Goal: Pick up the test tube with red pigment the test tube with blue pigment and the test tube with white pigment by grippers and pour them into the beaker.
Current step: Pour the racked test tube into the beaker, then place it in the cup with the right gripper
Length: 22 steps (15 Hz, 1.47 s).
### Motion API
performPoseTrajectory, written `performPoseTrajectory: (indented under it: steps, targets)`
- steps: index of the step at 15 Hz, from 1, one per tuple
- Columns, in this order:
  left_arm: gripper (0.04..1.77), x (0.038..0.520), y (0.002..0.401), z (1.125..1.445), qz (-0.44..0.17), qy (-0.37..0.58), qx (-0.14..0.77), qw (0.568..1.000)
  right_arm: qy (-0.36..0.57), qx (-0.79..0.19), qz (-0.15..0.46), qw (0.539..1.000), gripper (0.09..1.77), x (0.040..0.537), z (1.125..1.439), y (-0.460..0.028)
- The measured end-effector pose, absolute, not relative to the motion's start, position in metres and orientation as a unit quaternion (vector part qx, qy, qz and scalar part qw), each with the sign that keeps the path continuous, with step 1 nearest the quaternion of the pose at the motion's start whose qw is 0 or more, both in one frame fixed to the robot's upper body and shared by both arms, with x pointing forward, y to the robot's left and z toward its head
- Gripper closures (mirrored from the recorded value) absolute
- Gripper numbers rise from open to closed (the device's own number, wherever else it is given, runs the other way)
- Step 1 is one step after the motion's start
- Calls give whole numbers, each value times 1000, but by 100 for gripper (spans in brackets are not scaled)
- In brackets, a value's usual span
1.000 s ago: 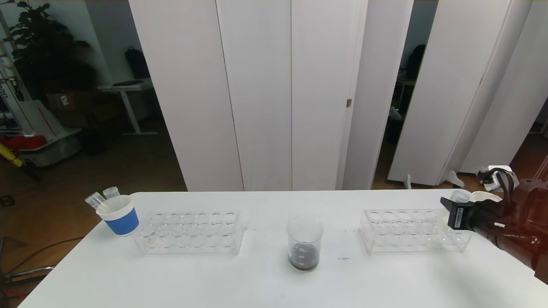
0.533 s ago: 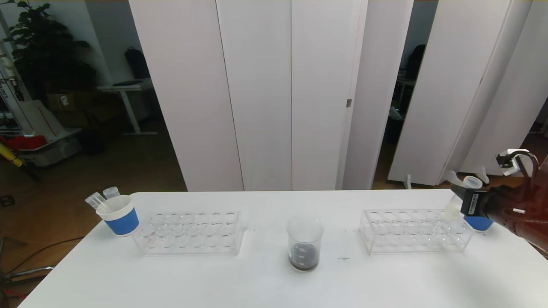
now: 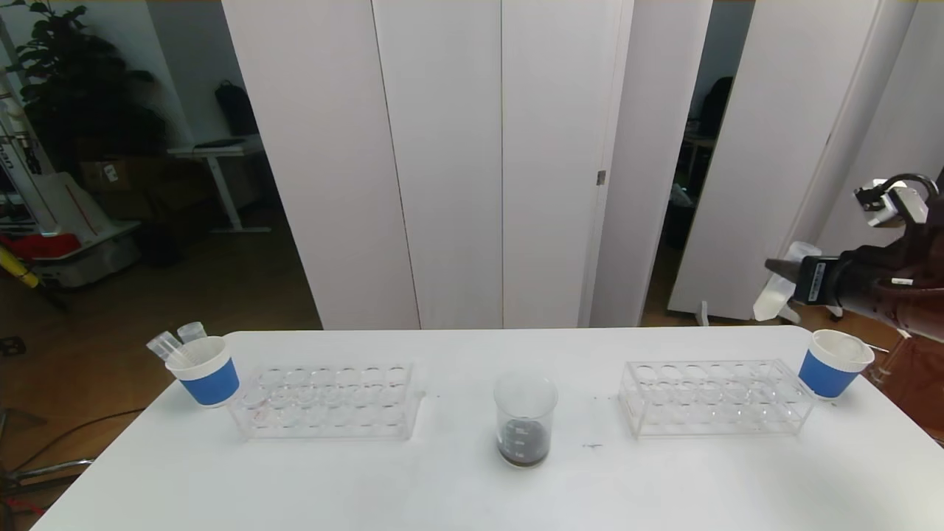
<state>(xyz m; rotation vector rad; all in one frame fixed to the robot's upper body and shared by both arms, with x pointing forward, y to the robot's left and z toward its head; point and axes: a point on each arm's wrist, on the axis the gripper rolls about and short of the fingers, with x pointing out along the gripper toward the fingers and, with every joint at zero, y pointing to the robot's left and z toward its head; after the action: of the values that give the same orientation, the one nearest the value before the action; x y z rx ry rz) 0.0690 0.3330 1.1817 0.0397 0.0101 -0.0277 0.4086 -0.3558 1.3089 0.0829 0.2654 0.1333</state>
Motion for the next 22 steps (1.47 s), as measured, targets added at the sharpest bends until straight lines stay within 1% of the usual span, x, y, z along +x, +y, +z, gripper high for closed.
performPoseTrajectory:
  steps: [3, 5, 10, 13, 22]
  targets:
    - [7, 69, 333, 1182, -14, 5, 20, 1000, 123, 49, 126, 983, 129, 427, 1335, -347]
    - [7, 69, 333, 1182, -14, 5, 20, 1000, 116, 50, 178, 976, 129, 437, 1341, -333]
    - [7, 69, 333, 1182, -14, 5, 20, 1000, 109, 40, 267, 957, 129, 449, 1340, -291]
    - [7, 69, 333, 1182, -14, 5, 20, 1000, 103, 8, 311, 945, 129, 448, 1338, -266]
    - [7, 69, 333, 1182, -14, 5, 20, 1000, 88, -101, 384, 914, 129, 449, 1311, -213]
